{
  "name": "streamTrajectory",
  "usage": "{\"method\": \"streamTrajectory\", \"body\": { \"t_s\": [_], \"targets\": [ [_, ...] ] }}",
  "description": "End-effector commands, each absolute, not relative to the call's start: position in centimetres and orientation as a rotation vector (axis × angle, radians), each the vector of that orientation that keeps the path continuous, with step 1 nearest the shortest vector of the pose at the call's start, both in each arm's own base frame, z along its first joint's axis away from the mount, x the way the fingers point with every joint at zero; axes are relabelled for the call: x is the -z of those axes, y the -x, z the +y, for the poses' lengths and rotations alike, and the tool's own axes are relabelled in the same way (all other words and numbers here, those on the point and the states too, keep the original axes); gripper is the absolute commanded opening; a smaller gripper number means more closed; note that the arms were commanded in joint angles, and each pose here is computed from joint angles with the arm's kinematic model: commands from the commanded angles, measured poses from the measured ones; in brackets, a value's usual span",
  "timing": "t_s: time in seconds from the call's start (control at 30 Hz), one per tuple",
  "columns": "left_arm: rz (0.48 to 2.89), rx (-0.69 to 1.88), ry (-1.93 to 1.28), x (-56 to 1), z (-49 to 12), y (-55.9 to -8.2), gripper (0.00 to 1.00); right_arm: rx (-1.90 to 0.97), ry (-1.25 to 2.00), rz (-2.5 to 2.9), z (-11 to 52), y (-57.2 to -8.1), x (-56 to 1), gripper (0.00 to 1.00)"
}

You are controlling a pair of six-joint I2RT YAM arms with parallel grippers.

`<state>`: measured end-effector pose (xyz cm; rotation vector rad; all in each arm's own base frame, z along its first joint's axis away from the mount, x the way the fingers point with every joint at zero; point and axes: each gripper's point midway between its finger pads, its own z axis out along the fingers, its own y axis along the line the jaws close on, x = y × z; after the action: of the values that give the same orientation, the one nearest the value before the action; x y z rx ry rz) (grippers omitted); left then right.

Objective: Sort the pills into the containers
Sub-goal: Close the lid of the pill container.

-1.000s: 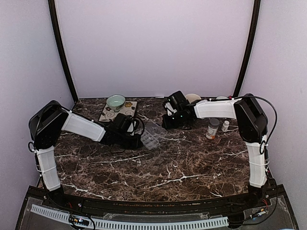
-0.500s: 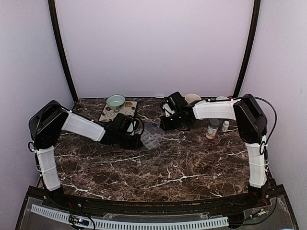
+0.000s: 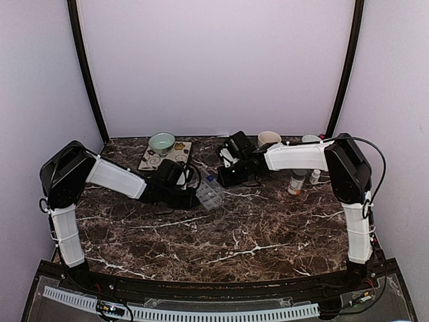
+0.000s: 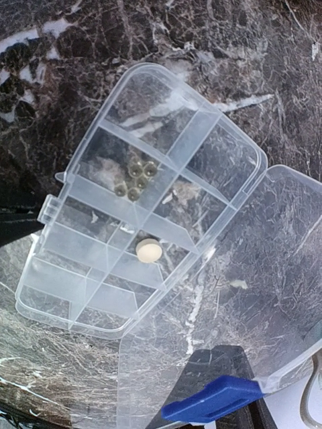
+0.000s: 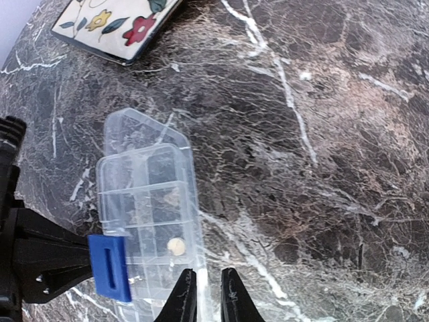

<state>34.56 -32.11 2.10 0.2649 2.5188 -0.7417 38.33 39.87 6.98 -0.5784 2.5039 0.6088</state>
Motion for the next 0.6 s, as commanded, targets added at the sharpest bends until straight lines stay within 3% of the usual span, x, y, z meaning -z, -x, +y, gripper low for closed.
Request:
{"method": "streamTrajectory", "body": {
  "t_s": [0.0, 0.57],
  "targets": [
    [2.555, 0.714, -0.247, -1.3, -30.8, -33.8, 0.00, -0.641, 0.612, 2.446, 41.7, -38.0, -9.3, 0.15],
    [2.550, 0.721, -0.209, -1.0, -29.5, -33.0, 0.00, -0.640, 0.672, 2.456, 43.8, -36.4, -8.8, 0.15]
  ]
}}
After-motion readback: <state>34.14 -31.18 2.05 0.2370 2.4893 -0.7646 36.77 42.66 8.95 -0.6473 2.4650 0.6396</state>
